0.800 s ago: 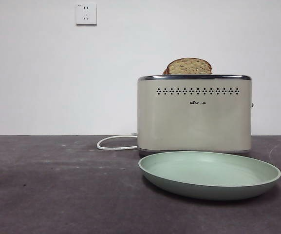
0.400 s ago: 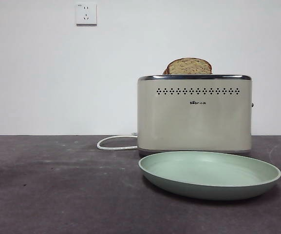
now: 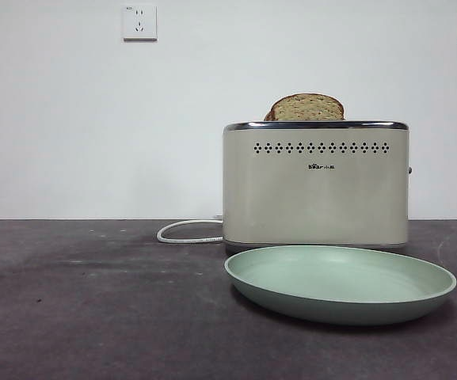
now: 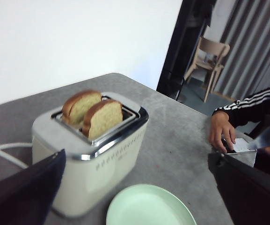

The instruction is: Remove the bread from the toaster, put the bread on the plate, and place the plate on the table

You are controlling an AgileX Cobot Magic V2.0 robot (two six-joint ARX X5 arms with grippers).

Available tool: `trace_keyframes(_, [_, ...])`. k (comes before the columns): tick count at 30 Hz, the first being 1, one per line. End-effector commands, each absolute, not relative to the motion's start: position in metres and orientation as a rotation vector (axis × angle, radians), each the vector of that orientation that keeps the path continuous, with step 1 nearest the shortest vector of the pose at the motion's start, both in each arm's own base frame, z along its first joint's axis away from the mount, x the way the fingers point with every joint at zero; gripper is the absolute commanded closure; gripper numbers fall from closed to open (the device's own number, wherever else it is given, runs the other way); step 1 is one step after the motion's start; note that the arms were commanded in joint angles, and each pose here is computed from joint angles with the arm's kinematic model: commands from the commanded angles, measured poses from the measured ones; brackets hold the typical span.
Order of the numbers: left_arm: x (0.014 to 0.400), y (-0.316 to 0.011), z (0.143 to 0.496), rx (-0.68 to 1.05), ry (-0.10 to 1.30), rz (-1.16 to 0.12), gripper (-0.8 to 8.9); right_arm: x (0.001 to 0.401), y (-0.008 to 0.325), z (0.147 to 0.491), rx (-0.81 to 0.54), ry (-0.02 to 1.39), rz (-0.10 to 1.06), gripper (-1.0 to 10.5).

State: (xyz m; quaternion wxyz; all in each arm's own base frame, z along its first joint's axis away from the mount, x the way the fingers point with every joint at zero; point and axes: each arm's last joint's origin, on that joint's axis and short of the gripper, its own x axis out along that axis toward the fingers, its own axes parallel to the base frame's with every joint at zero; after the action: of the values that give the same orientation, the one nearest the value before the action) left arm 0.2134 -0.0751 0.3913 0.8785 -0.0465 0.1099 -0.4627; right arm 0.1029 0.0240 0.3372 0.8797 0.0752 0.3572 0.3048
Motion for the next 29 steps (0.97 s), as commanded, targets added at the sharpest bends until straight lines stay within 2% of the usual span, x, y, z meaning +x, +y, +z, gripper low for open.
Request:
trace_keyframes(1, [0.24,-0.095,0.397,-0.032,0.209,-0.986,2.02,0.103,0.024,0.338,0.158,0.738,0.639,2.3])
trace_keyframes(8, [0.298,-0.148,0.391,0.01,0.149,-1.046,2.02,0.103,0.024,0.338,0.158,0.739,0.638,2.3])
trace_keyframes(16, [0.345,-0.195,0.347,0.086,0.105,-1.046,2.03,0.103,0.024,0.338,0.158,0.74,0.637,2.3])
trace_keyframes(21, [0.361,-0.212,0.321,0.109,0.089,-1.013,2.03,0.102,0.024,0.337,0.16,0.75,0.636,2.3])
trace_keyframes(29, [0.379,-0.229,0.283,0.112,0.148,-1.013,2.2,0.102,0.024,0.337,0.174,0.759,0.632,2.3])
